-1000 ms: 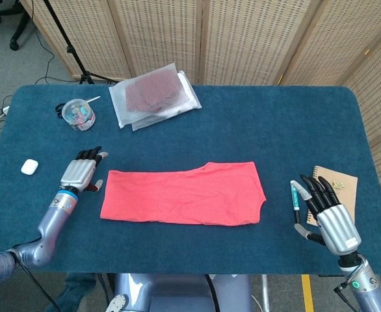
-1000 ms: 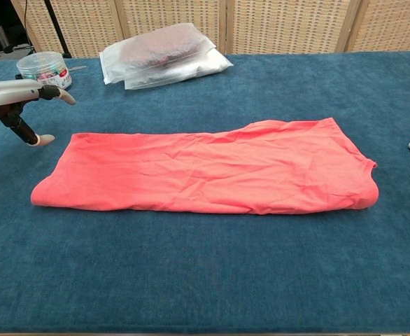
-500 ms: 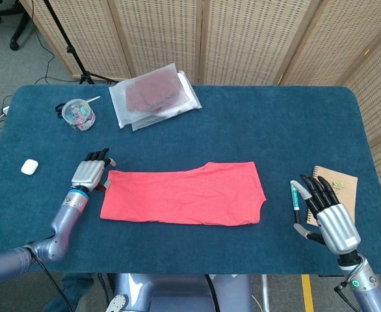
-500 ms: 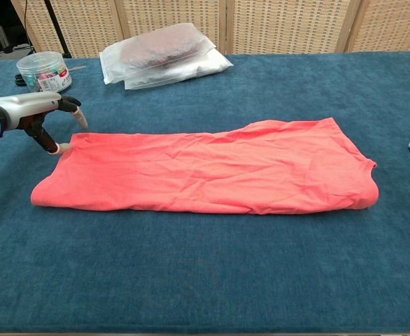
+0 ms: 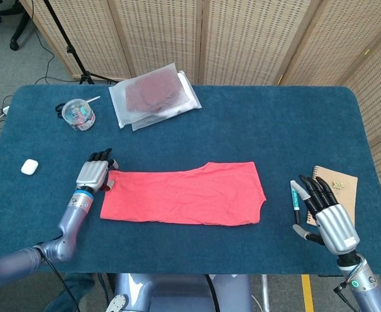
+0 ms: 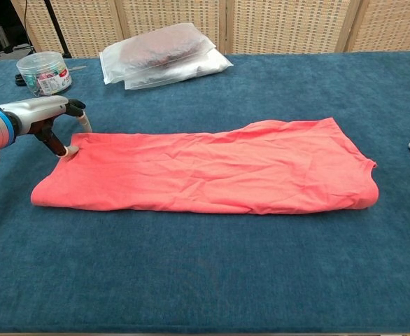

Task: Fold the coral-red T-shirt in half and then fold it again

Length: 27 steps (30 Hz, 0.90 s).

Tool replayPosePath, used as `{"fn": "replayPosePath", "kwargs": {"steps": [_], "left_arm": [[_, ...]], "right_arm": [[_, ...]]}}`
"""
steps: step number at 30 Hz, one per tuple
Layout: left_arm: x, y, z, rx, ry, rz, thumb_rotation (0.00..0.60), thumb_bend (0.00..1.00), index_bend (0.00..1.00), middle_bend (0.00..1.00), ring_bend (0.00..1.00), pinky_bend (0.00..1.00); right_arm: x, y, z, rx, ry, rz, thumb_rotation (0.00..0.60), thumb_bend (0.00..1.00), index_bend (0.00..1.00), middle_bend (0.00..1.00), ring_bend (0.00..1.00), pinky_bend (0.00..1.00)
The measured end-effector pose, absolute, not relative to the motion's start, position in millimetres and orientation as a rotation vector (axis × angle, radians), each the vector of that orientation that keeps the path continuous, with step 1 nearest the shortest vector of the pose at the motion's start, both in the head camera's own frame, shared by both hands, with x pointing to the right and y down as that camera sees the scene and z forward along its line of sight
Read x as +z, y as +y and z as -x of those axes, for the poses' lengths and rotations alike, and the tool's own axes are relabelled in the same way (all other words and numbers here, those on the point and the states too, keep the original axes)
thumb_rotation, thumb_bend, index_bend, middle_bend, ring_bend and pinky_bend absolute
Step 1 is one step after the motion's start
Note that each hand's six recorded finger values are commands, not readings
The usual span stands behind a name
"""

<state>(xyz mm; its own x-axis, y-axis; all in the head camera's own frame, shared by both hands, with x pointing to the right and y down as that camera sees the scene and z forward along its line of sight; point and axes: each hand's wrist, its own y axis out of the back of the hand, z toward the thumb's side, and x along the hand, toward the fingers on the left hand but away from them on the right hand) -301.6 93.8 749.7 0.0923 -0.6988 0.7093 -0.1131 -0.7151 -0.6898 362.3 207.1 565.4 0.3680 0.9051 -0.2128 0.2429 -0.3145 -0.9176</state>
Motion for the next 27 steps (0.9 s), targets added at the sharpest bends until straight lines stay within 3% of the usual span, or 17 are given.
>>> {"fn": "replayPosePath", "kwargs": {"steps": [4, 12, 21, 27], "left_arm": [[752.0, 96.7, 300.6, -1.670, 0.807, 1.906, 0.600, 0.40, 0.42, 0.00, 0.00, 0.00], [752.6, 98.9, 299.3, -1.666, 0.865, 1.896, 0.600, 0.42, 0.63, 0.00, 0.00, 0.00], [754.9, 100.4, 294.8, -1.657, 0.883, 1.883, 0.600, 0.44, 0.68, 0.00, 0.00, 0.00], [752.5, 97.7, 294.9, -1.650, 0.892, 1.870, 0.600, 0.52, 0.75, 0.00, 0.00, 0.00]], "right_arm": [[565.6, 207.2, -361.7, 0.978, -1.012, 1.786, 0.600, 0.00, 0.00, 0.00, 0.00, 0.00], [564.4, 206.9, -360.8, 0.970, -1.020, 1.794, 0.600, 0.00, 0.00, 0.00, 0.00, 0.00], [563.8, 206.2, -360.7, 0.967, -1.025, 1.803, 0.600, 0.00, 0.00, 0.00, 0.00, 0.00], [563.7, 206.3, -360.6, 0.965, -1.025, 1.807, 0.600, 0.00, 0.00, 0.00, 0.00, 0.00]]}}
